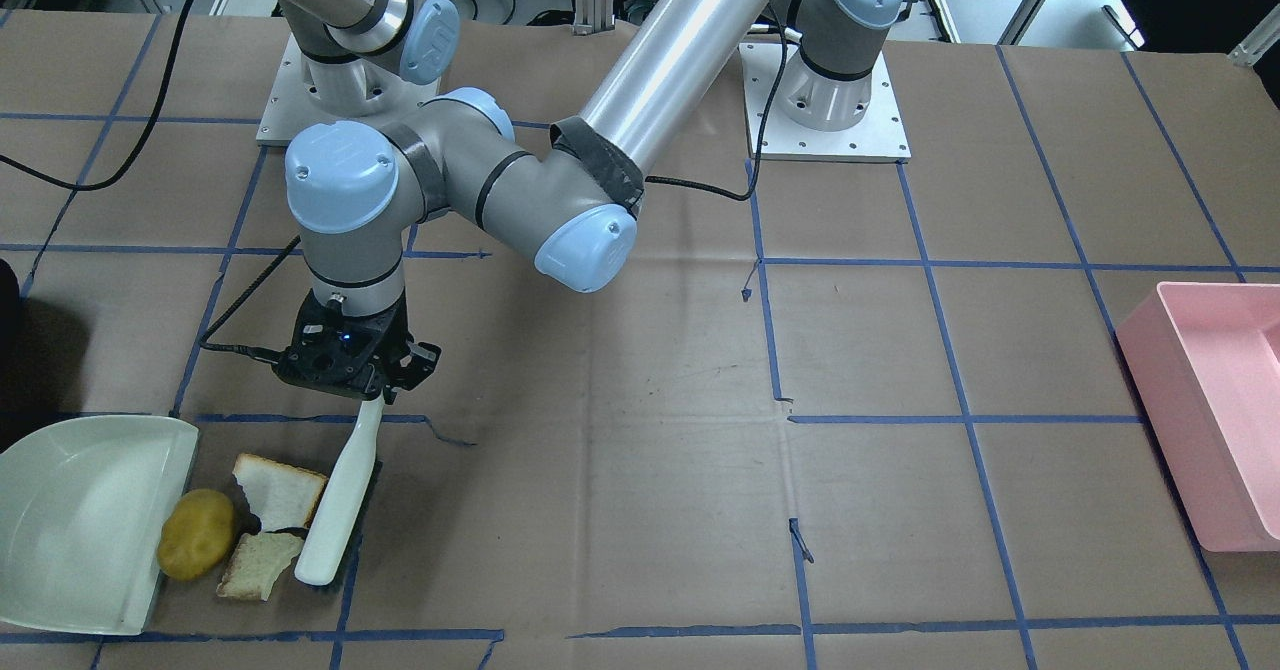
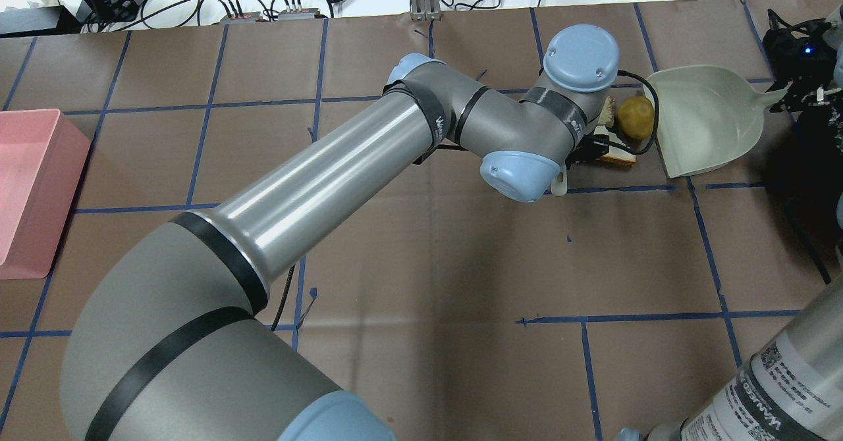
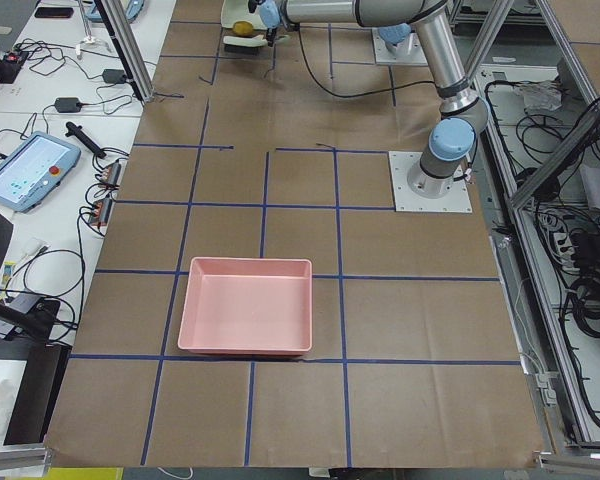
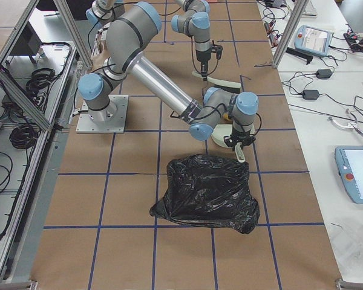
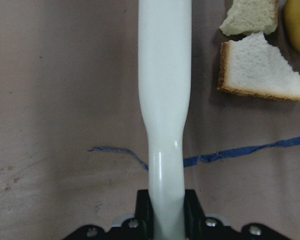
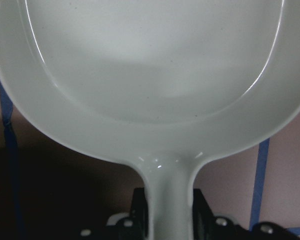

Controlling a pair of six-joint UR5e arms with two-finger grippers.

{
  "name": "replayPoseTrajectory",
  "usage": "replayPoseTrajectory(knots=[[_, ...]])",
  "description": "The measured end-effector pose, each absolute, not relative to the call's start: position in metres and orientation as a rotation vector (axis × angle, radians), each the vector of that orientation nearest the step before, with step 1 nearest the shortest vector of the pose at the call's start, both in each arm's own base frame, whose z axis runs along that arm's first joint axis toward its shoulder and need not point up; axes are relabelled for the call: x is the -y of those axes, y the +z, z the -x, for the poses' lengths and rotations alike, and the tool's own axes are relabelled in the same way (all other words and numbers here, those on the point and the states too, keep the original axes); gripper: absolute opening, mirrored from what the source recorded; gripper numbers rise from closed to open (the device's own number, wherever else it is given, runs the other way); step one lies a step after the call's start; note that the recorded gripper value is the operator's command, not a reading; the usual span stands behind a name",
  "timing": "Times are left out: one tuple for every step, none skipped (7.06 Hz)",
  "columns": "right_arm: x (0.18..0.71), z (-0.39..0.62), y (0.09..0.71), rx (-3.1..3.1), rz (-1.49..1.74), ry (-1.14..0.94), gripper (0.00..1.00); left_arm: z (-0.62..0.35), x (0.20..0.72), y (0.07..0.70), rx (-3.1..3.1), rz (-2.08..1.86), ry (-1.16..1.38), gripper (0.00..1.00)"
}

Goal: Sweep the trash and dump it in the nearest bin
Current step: 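Sweep the bread and yellow ball into the dustpan with the left gripper's brush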

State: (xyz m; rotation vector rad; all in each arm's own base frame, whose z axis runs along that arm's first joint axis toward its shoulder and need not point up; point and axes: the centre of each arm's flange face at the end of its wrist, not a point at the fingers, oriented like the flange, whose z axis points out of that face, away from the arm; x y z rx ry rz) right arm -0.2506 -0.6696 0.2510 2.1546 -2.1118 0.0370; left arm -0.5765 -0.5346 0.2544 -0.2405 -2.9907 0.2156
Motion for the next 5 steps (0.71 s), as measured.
replayPoseTrajectory(knots=[[0.669,0.250,0.251,2.112,-2.154,0.036,0.00,0.583,0.534,0.248,3.011,0.227,0.184,0.00],[0.669,0.250,0.251,2.113,-2.153,0.035,0.00,0.585,0.534,0.242,3.035,0.217,0.180,0.00],[0.669,0.249,0.252,2.115,-2.149,0.034,0.00,0.587,0.535,0.239,3.055,0.211,0.191,0.00],[0.670,0.249,0.253,2.118,-2.145,0.032,0.00,0.590,0.535,0.237,3.061,0.193,0.200,0.00],[0.670,0.248,0.253,2.118,-2.143,0.031,0.00,0.599,0.535,0.235,3.058,0.168,0.208,0.00]])
